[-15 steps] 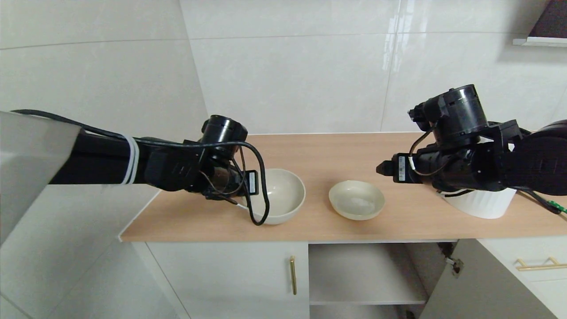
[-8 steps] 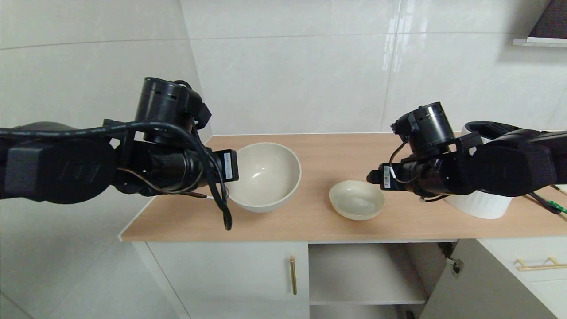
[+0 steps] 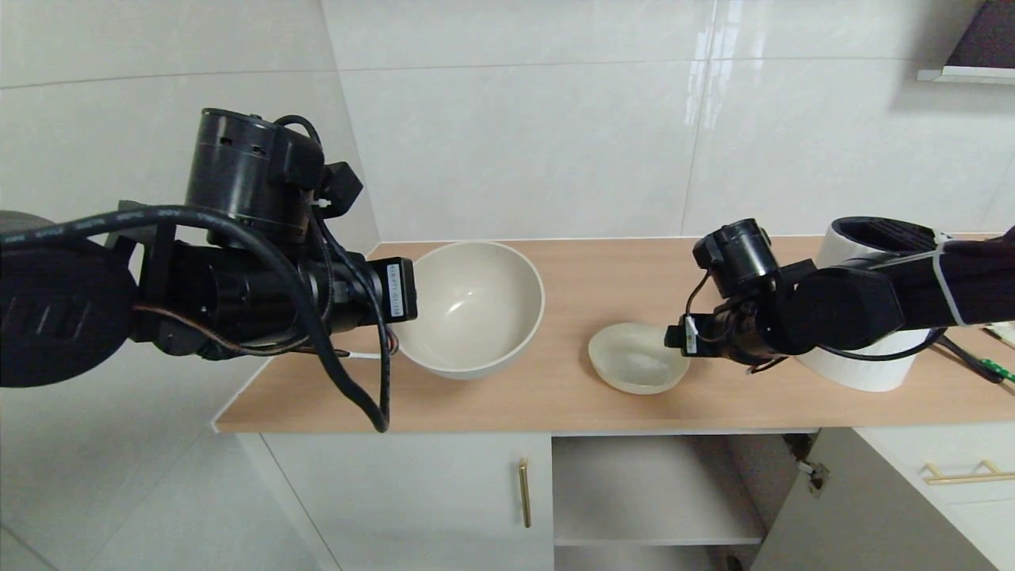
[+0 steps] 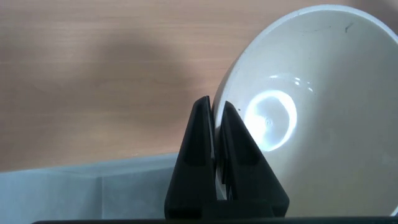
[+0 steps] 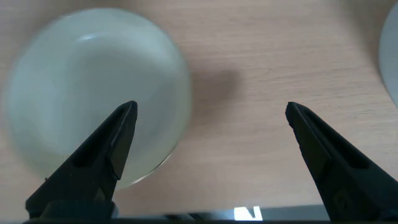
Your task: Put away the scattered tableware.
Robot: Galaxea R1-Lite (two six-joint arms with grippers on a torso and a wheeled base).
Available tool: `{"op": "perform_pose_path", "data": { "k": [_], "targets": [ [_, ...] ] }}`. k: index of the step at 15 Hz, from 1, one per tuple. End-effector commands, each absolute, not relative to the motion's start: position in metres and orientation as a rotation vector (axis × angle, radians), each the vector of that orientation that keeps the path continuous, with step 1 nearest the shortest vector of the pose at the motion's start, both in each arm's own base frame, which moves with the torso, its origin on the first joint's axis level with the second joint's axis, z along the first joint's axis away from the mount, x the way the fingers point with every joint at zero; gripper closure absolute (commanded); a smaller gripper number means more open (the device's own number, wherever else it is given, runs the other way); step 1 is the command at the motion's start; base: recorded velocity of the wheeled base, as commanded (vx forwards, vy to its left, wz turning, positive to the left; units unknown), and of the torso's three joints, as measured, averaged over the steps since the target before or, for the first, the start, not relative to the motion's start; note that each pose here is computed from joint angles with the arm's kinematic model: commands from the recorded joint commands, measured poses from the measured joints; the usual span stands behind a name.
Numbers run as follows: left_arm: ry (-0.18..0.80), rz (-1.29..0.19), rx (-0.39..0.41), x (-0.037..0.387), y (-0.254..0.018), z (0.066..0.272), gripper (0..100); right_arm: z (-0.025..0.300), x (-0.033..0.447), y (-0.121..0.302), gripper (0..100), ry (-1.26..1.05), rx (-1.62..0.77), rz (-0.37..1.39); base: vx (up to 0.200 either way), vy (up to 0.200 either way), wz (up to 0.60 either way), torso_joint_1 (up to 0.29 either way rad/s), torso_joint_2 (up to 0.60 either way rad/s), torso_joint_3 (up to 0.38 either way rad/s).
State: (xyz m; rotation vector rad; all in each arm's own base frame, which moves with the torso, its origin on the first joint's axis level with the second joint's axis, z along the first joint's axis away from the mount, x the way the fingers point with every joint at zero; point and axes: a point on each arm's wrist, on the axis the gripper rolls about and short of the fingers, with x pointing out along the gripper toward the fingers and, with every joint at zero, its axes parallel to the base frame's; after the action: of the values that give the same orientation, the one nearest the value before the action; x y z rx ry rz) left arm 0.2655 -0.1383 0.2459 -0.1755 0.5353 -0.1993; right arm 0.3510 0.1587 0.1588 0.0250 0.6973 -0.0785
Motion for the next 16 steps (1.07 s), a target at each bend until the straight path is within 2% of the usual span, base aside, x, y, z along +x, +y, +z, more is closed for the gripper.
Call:
{"op": "perform_pose_path", "data": {
  "k": [1,11,12,16],
  "targets": [
    [0.527,-0.201,-0.179,0.264,-0.137,0.248,100,0.14,0.362,0.159,0,0.736,0.011,-0.096,0.0,0.0,0.0,0.0,0.0,0.0],
    [0.509,-0.211,-0.184,0.26,-0.138,0.25,100,0.126,0.375,0.162,0,0.759,0.061,-0.07,0.0,0.0,0.0,0.0,0.0,0.0],
    [0.509,-0.209,-0.184,0.26,-0.138,0.25,100,0.123,0.376,0.162,100,0.765,0.059,-0.07,0.0,0.0,0.0,0.0,0.0,0.0],
    [0.508,-0.211,-0.185,0.259,-0.137,0.251,100,0.122,0.377,0.163,100,0.766,0.059,-0.065,0.0,0.0,0.0,0.0,0.0,0.0]
  ]
}}
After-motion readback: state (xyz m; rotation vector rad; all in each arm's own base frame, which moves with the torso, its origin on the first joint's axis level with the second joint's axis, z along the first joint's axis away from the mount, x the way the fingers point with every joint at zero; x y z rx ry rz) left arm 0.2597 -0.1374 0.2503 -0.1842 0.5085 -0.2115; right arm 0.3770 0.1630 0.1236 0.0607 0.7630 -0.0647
